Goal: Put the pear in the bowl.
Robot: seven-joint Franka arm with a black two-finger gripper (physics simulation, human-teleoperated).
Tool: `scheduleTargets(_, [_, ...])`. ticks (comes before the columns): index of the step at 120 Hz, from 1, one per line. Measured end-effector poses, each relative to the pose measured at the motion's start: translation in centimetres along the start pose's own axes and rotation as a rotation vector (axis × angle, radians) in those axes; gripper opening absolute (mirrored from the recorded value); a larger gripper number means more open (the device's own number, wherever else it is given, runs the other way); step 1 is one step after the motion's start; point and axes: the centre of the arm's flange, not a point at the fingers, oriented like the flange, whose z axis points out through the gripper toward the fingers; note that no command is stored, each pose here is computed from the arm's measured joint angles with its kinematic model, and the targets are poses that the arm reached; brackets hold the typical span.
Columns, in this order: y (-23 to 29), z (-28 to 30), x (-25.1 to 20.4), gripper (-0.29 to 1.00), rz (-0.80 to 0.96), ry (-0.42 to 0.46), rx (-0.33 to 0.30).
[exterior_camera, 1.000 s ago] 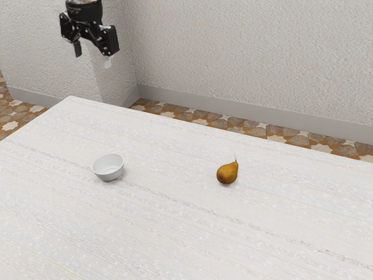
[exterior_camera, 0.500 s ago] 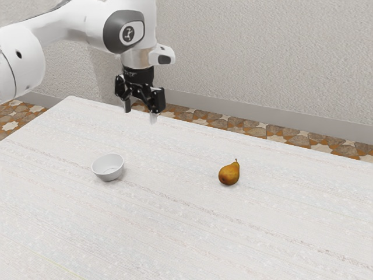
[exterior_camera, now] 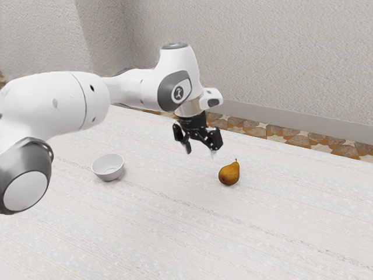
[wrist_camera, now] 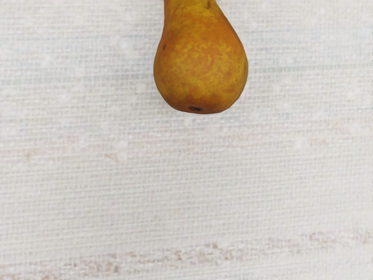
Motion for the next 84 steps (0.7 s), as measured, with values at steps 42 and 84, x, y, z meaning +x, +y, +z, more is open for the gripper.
scheduleTargets(42, [0.9, 7.5, 3.6, 0.66, 0.004, 0.06, -0.023])
scheduleTargets(84, [0.2, 12.4, 6.8, 0.63, 0.018, 0.135, -0.047])
